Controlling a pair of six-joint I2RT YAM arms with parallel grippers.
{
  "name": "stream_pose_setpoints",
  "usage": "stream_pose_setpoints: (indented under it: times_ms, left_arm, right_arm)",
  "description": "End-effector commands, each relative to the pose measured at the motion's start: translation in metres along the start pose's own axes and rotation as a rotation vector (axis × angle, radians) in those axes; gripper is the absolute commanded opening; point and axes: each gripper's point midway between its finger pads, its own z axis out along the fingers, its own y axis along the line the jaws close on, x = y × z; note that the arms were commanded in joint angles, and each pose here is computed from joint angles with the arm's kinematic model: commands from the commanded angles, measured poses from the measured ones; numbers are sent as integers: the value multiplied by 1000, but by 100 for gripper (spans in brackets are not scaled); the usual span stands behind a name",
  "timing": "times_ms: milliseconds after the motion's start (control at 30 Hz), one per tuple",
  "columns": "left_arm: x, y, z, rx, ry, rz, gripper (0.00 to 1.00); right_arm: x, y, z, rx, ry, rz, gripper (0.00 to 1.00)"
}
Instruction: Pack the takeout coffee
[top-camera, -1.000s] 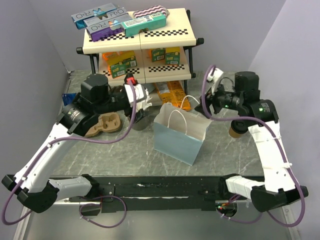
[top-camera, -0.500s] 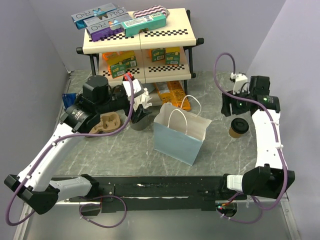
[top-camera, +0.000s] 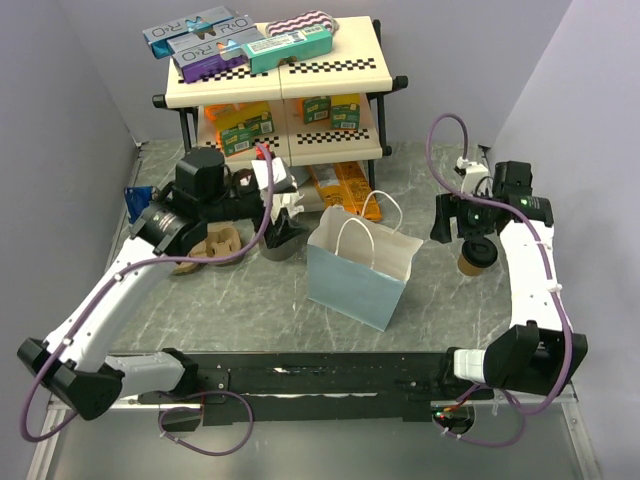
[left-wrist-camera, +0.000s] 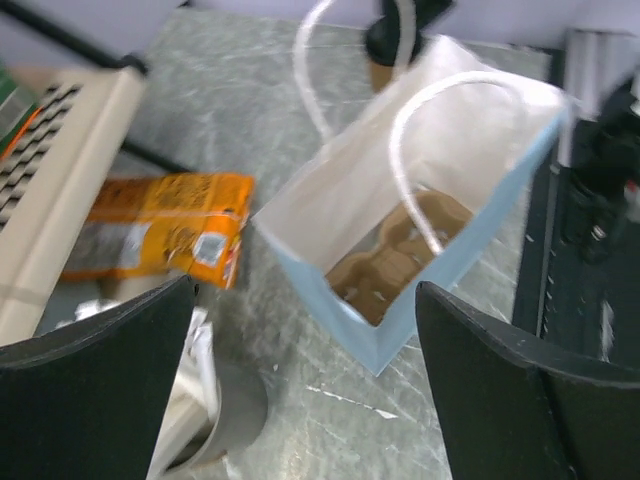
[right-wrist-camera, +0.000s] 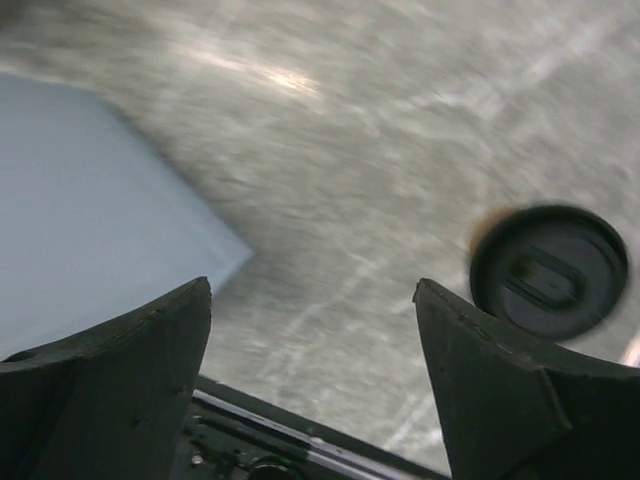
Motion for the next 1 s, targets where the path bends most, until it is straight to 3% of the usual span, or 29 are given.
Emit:
stream_pose_setpoints:
  times_ms: [0,100,167,300,533,667,833,933,967]
  left_arm:
    - [-18,-36,-4,253,-41,136,95]
    - [-12,-43,3,328,-4,194,94]
    - [-14,-40,13,357,5,232,94]
    - [-3,-56,35,457,64,233,94]
    - [8,-81,56,547,107,278,88]
    - [-3,-74,67,503,75,277,74]
    - [-21,-64,80,425,5,219,65]
    - [-29,-66,84,447,-13,198,53]
    - [-32,-68,83,454,-19,194,51]
  right_arm:
    - [-49,55,-58,-210,-259,-132,87]
    - [-66,101,-94,-398,-421,-271,87]
    - [-68,119,-104,-484,-453,-302,87]
    - [-62,149,-105,-588,-419,-419,87]
    - [-67,166,-84,-568,-386,-476,84]
    - [-77,167,-84,-559,-407,-475,74]
    - [-86,168,-84,-550,-429,-478,62]
    - [-91,172,-84,-567,-436,-472,44]
    - [-94,173,-86,-572,-445,-476,32]
